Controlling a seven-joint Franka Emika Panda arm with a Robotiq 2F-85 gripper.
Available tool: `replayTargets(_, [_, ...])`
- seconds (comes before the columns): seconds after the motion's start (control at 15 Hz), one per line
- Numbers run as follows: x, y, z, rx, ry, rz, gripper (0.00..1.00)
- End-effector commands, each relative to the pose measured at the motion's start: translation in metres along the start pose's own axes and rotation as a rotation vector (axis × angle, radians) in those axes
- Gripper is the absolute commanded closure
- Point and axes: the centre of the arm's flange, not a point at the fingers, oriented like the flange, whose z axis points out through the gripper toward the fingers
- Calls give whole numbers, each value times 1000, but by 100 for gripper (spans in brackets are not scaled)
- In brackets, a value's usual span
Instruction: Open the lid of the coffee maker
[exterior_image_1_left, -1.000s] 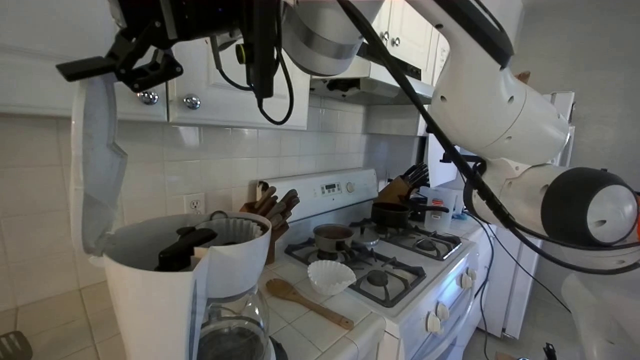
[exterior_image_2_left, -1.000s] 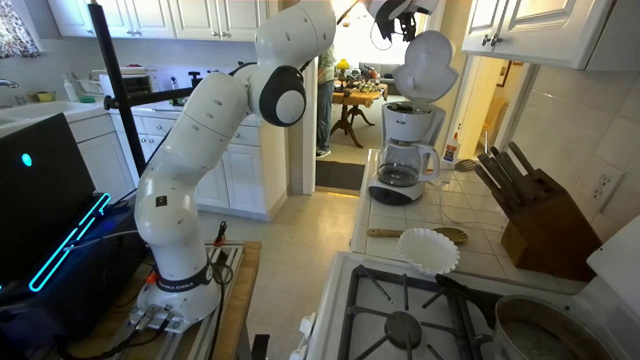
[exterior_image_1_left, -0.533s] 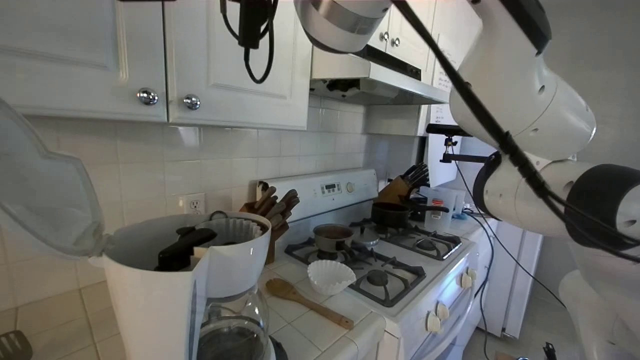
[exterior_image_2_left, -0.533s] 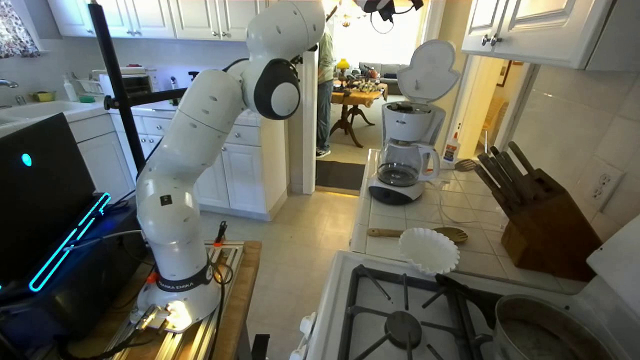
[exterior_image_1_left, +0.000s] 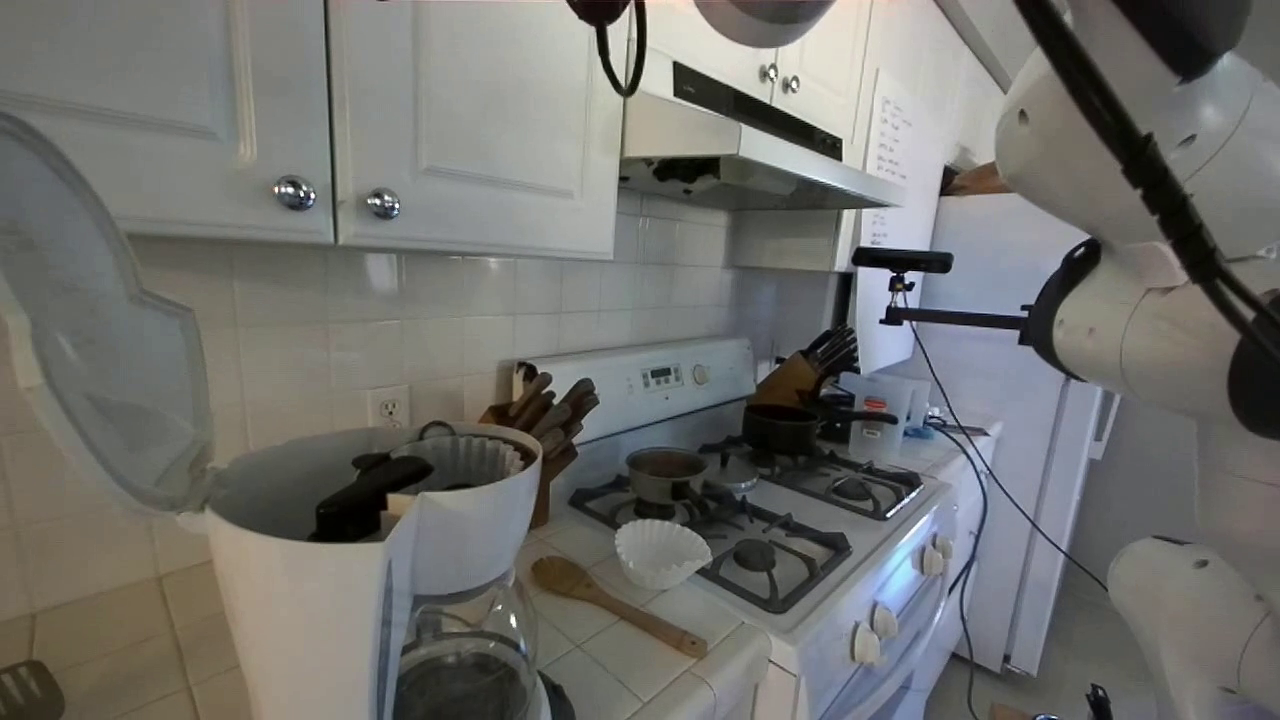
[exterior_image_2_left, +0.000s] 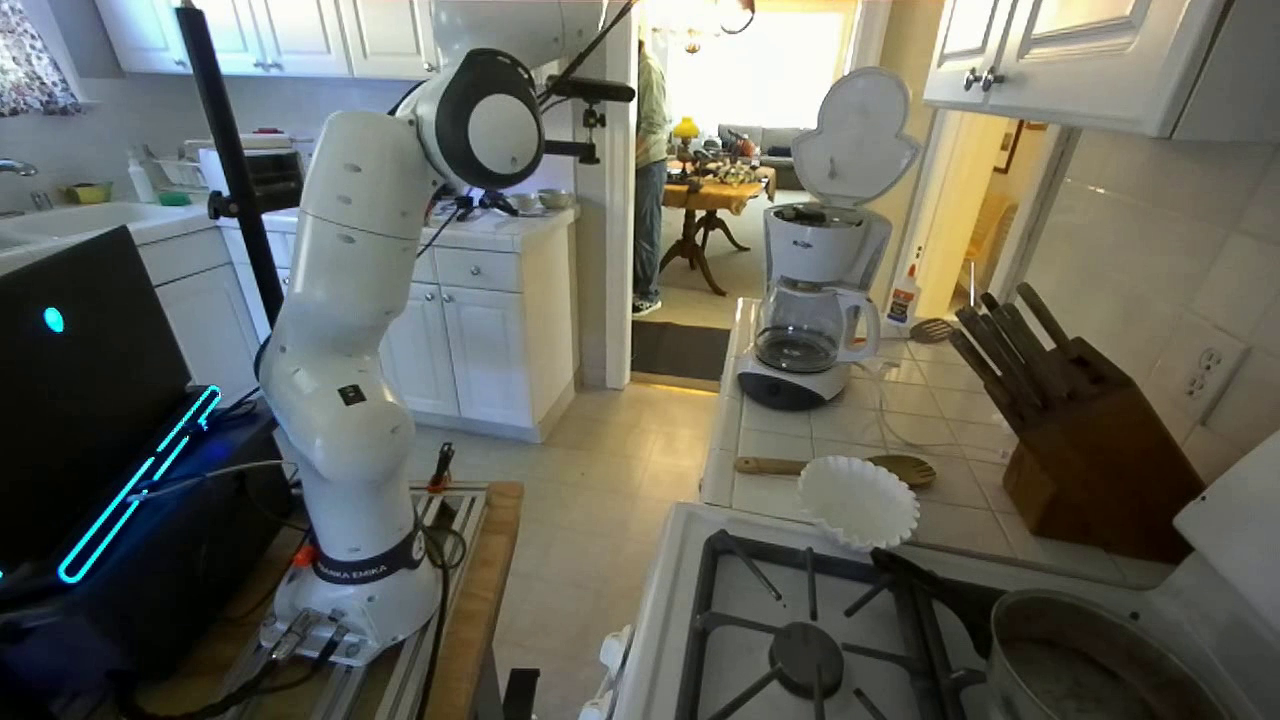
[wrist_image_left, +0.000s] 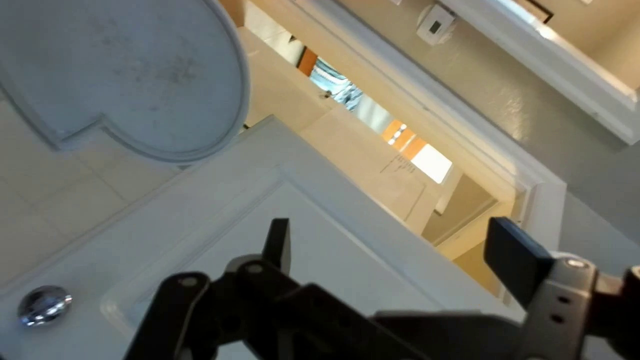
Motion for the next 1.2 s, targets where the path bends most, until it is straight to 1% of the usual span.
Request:
replayTargets(0.0, [-48, 40, -48, -155, 20, 118, 0])
replayTargets(0.2, [-49, 55, -59, -274, 44, 208, 0])
replayTargets(0.53, [-44, 100, -87, -431, 20, 420, 0])
replayTargets(0.93, [-38, 176, -139, -621, 41, 689, 0])
replayTargets(1.13, [-45, 221, -171, -722, 57, 817, 0])
